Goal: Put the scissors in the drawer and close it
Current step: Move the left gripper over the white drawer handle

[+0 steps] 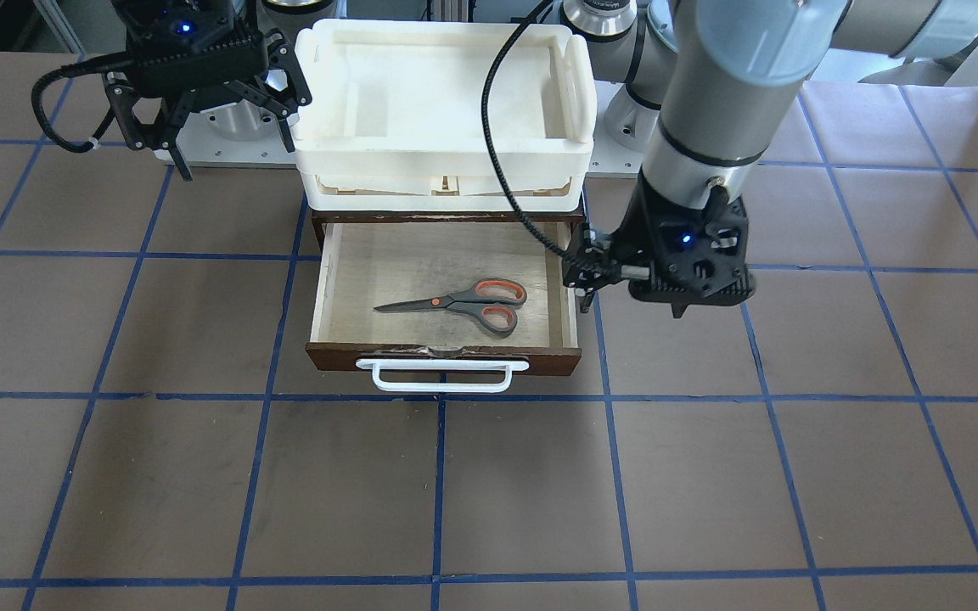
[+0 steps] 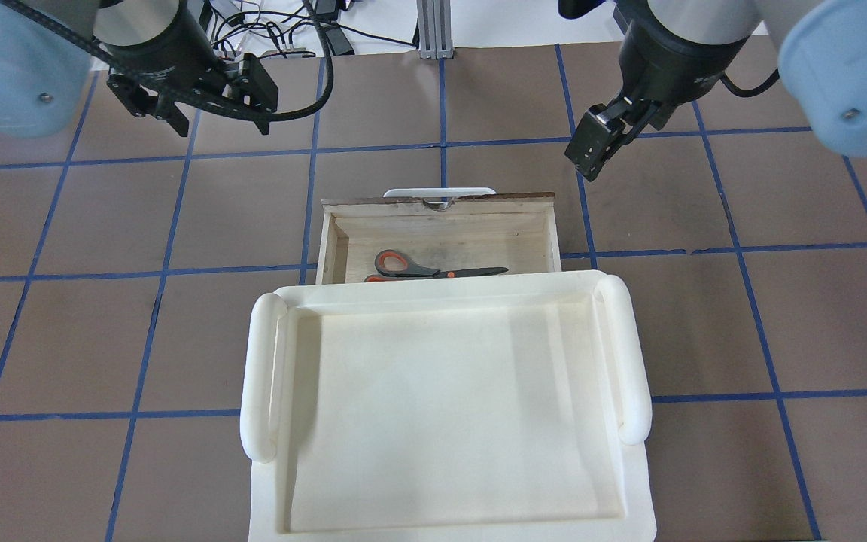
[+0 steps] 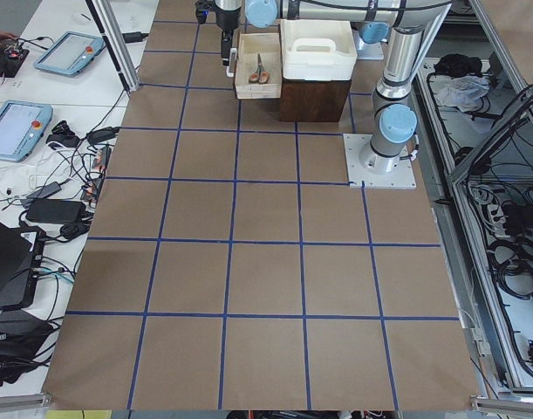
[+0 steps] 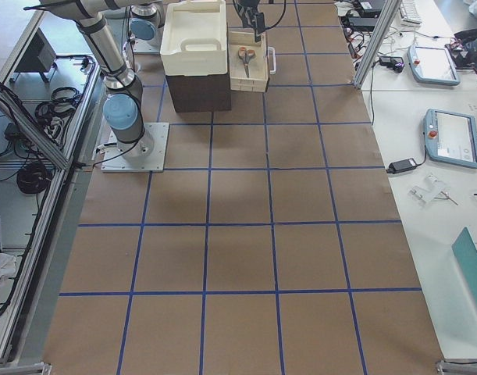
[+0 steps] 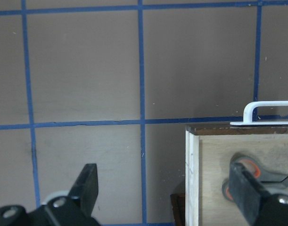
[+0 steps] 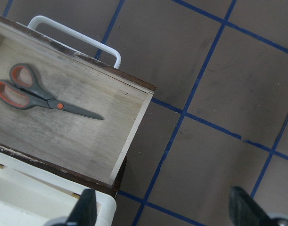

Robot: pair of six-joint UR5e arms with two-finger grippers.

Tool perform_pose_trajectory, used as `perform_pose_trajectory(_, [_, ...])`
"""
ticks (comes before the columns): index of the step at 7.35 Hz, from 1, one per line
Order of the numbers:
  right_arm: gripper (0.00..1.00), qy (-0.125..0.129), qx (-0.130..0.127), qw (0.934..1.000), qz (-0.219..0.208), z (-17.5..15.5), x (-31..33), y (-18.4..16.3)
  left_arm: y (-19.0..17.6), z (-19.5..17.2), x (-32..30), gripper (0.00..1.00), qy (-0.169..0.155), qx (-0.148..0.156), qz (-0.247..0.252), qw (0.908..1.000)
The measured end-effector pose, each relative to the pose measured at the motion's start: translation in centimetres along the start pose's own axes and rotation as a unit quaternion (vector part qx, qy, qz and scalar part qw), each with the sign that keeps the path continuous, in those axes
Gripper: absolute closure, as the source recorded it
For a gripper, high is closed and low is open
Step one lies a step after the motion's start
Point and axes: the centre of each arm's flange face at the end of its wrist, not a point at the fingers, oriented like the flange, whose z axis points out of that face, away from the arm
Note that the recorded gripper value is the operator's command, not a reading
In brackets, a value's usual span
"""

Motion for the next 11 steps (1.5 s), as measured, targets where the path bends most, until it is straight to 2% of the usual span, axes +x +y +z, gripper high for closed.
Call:
perform_pose_trajectory(1, [0.0,0.001,0.001,0.999,0.046,-0.3,-0.1,0.3,-1.7,1.9,2.1,0.0,0.002,-0.011,0.005,0.9999])
perform_pose_trajectory(4, [0.0,0.006,0.001,0.9909,0.135,-0.6,0.2,0.6,-6.3,6.9,6.7,0.0,0.008,-0.022,0.0,0.9997])
perform_pose_trajectory(6, [0.0,0.008,-0.001,0.9879,0.155,-0.7,0.8,0.8,-7.6,10.6,9.2,0.0,0.016,-0.03,0.0,0.9994])
perform_pose_trajectory(8, [0.0,0.008,-0.003,0.9865,0.163,-0.7,1.6,0.9,-8.0,13.8,11.8,0.0,0.019,-0.024,-0.008,0.9995])
perform_pose_trajectory(11, [0.0,0.008,-0.004,0.9862,0.165,-0.7,1.8,1.0,-7.9,17.1,13.1,0.0,0.018,-0.046,-0.008,0.9987])
